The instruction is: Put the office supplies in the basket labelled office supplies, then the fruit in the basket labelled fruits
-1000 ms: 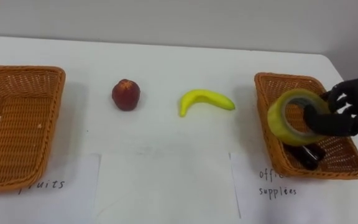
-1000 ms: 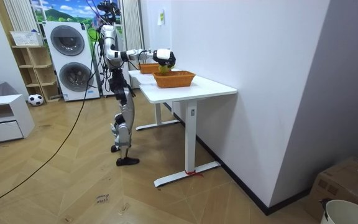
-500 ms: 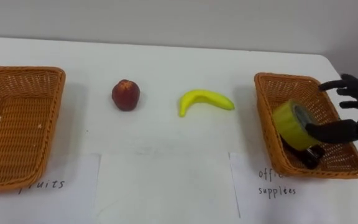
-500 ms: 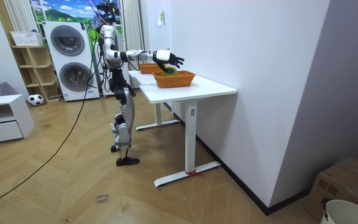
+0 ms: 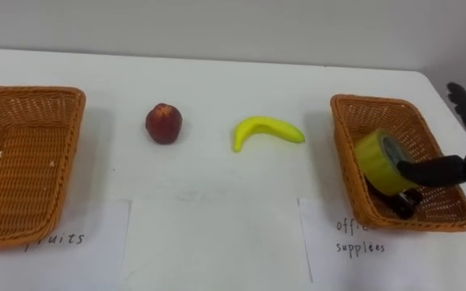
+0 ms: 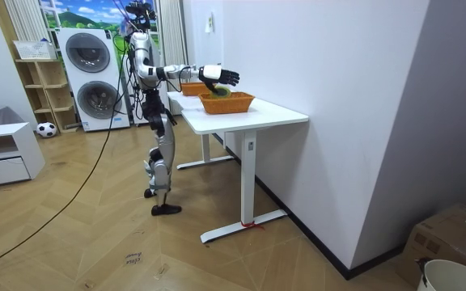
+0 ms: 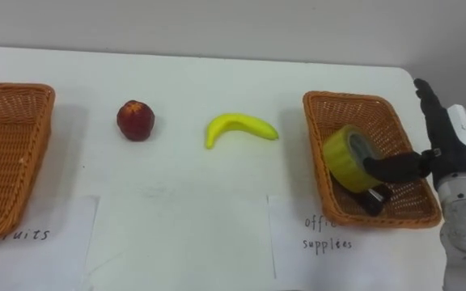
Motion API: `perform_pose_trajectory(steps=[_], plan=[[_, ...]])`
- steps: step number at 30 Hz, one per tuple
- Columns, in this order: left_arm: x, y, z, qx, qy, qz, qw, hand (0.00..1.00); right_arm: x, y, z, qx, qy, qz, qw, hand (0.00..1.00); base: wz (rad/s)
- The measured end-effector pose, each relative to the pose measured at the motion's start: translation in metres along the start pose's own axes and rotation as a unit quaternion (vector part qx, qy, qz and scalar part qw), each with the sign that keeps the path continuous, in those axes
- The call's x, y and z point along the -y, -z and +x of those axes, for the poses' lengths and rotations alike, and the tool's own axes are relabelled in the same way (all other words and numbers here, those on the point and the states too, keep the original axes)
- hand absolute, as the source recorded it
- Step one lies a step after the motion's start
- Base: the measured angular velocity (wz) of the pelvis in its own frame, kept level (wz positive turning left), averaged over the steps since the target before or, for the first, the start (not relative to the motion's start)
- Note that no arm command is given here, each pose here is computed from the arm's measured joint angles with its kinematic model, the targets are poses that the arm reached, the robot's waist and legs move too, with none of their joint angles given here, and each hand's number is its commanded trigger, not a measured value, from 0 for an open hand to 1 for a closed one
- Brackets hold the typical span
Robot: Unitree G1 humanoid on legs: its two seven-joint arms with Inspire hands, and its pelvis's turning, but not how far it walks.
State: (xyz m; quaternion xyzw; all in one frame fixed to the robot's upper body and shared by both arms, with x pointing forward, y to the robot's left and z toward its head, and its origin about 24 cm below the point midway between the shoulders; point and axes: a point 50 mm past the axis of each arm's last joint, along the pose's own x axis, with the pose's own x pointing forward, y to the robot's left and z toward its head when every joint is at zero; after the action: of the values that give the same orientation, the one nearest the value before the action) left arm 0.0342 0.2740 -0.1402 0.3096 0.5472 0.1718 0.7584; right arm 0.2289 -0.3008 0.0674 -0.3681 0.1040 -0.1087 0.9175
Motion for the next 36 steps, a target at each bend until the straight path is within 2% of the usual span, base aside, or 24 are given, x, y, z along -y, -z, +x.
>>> perform_pose_trajectory(steps=[17, 23, 29, 36], plan=[[0.005, 0.004, -0.001, -0.019, 0.007, -0.038, 0.999, 0.0, 0.002, -0.006, 0.003, 0.013, 0.008, 0.025, 1.0, 0.0, 0.0], [0.004, 0.002, 0.0, -0.017, 0.006, -0.044, 0.999, 0.0, 0.01, -0.025, 0.004, 0.053, 0.034, 0.038, 0.997, 0.0, -0.01], [0.004, 0.003, -0.001, -0.015, 0.007, -0.044, 0.999, 0.0, 0.024, -0.055, 0.016, 0.108, 0.068, 0.042, 0.991, 0.0, -0.03], [0.003, 0.003, -0.001, -0.012, 0.007, -0.044, 0.999, 0.0, 0.021, -0.059, 0.017, 0.115, 0.065, 0.04, 0.99, 0.0, 0.0]])
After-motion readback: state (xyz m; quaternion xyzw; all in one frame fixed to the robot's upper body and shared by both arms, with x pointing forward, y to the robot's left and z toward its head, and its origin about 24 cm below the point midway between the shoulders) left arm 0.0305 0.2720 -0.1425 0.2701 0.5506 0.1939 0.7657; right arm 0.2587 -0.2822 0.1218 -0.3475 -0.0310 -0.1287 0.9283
